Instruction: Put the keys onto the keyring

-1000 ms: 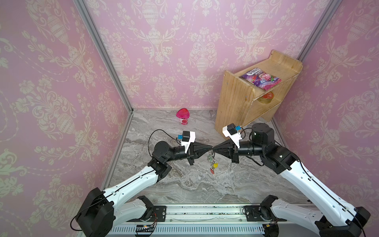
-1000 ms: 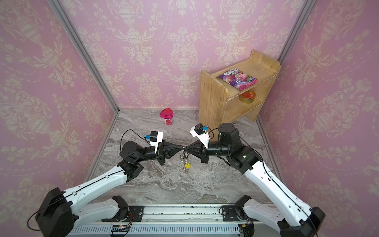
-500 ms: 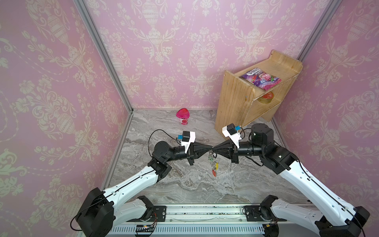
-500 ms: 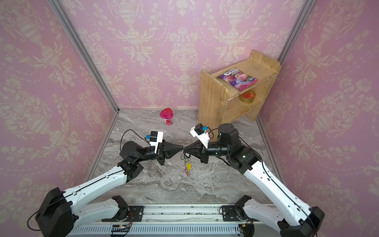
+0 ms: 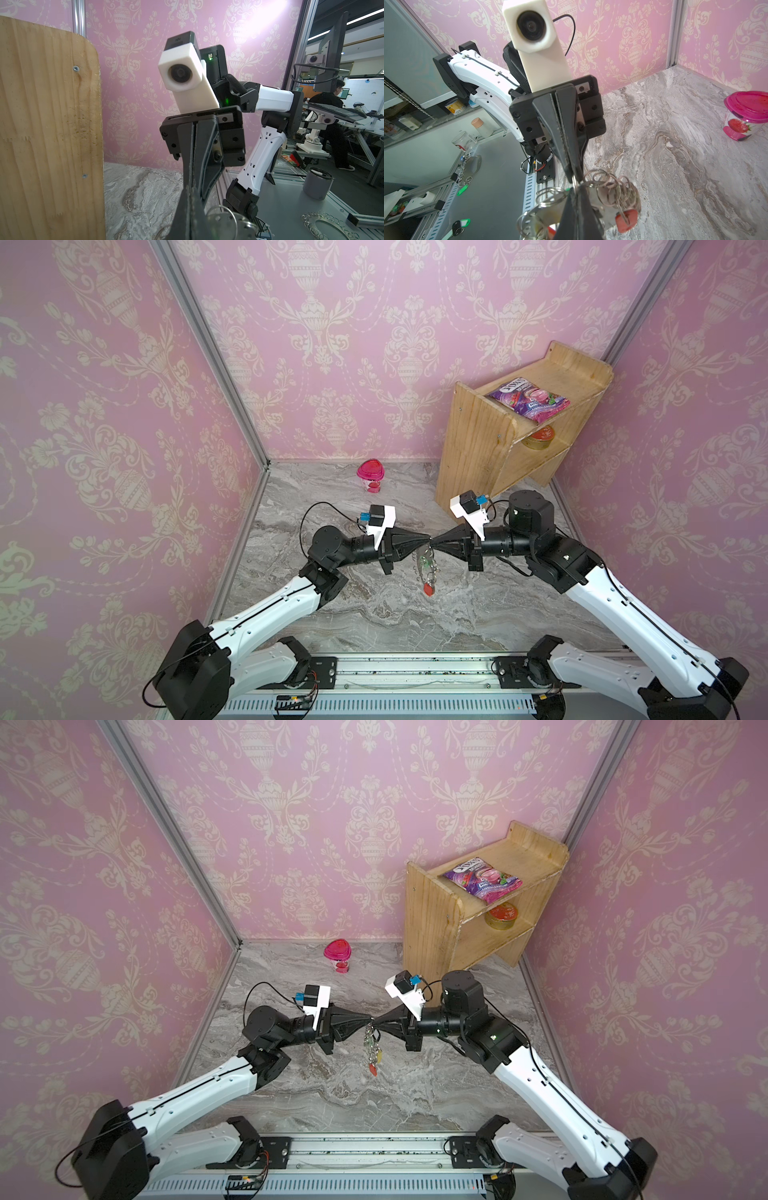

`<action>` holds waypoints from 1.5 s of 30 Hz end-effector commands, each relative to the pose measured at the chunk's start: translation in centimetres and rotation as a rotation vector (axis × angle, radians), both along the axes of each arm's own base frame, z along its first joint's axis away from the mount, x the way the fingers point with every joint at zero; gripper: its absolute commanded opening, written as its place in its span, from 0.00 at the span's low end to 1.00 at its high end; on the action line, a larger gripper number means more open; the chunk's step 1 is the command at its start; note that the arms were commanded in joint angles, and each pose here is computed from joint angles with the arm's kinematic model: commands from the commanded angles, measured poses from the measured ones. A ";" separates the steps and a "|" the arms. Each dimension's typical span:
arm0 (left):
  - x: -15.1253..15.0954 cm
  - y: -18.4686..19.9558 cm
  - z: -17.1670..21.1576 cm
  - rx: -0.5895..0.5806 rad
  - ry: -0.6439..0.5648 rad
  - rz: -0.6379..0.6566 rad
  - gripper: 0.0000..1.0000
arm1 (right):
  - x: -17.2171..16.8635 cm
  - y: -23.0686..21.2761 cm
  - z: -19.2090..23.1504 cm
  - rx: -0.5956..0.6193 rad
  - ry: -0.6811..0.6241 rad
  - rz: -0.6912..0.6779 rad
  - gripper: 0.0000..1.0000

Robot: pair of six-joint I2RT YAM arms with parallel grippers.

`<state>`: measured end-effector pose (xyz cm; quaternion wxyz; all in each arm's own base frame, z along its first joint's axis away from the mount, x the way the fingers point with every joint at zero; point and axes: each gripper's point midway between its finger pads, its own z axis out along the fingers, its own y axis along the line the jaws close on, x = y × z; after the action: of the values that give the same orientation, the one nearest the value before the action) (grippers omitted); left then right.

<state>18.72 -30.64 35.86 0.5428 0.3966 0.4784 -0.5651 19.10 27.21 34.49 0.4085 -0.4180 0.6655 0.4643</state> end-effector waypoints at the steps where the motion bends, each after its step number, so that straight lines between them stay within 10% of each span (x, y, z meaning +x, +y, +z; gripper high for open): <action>1: -0.9 0.5 2.3 -0.053 -0.067 -0.011 0.00 | -0.2 0.2 -0.3 0.008 0.026 0.013 0.00; 5: -0.6 0.4 1.8 -0.024 -0.032 -0.006 0.00 | -0.3 -0.4 -0.4 -0.050 0.009 -0.006 0.00; 10: -0.5 0.1 -0.4 0.097 0.042 -0.007 0.33 | -0.5 -1.1 -0.3 -0.142 0.001 -0.011 0.00; 17: -1.2 -0.1 -2.7 0.280 0.111 -0.053 0.43 | -0.5 -1.5 -1.7 -0.262 0.017 0.003 0.00; 45: -0.8 -0.8 -2.9 0.299 0.121 -0.079 0.20 | -0.9 0.1 -2.1 -0.288 0.009 0.051 0.00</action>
<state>18.30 -31.25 31.67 0.4191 0.4467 0.5932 -0.5223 18.49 26.82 31.11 0.3116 -0.4757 0.7353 0.3687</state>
